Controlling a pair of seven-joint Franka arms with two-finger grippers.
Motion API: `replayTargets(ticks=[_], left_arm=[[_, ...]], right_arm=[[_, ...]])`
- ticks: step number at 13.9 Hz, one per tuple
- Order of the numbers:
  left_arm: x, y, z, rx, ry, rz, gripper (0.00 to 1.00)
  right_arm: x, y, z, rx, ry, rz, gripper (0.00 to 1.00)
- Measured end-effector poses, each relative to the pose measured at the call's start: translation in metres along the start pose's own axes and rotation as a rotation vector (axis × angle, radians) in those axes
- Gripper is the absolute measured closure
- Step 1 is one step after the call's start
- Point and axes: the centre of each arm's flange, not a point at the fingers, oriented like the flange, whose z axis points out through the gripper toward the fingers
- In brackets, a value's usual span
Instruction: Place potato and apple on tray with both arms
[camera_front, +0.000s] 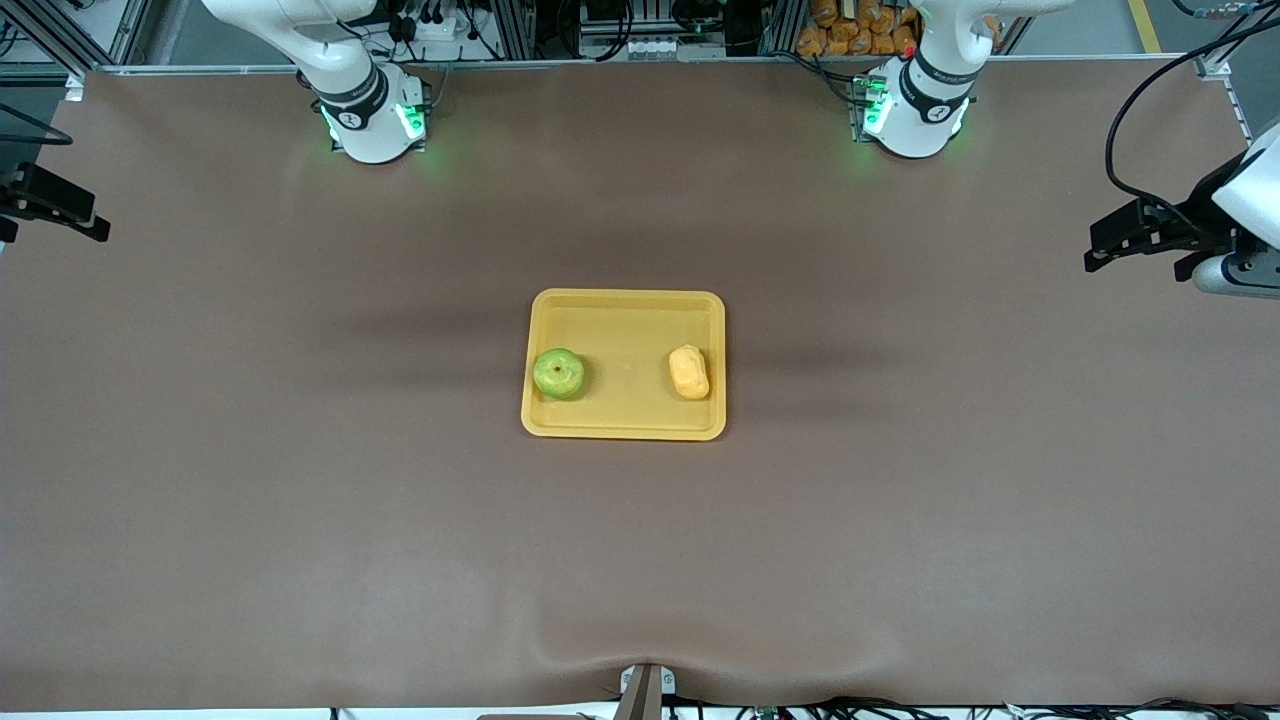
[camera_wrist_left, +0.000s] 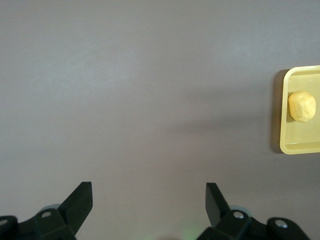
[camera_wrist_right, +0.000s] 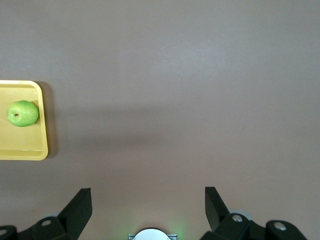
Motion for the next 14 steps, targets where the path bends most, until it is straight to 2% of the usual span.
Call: replayTargets(ticks=[14], left_arm=[[0.0009, -0.0002, -0.0008, 0.001, 0.009, 0.000, 0.00]], right_arm=[[-0.0003, -0.0023, 0.0002, 0.000, -0.004, -0.005, 0.00]])
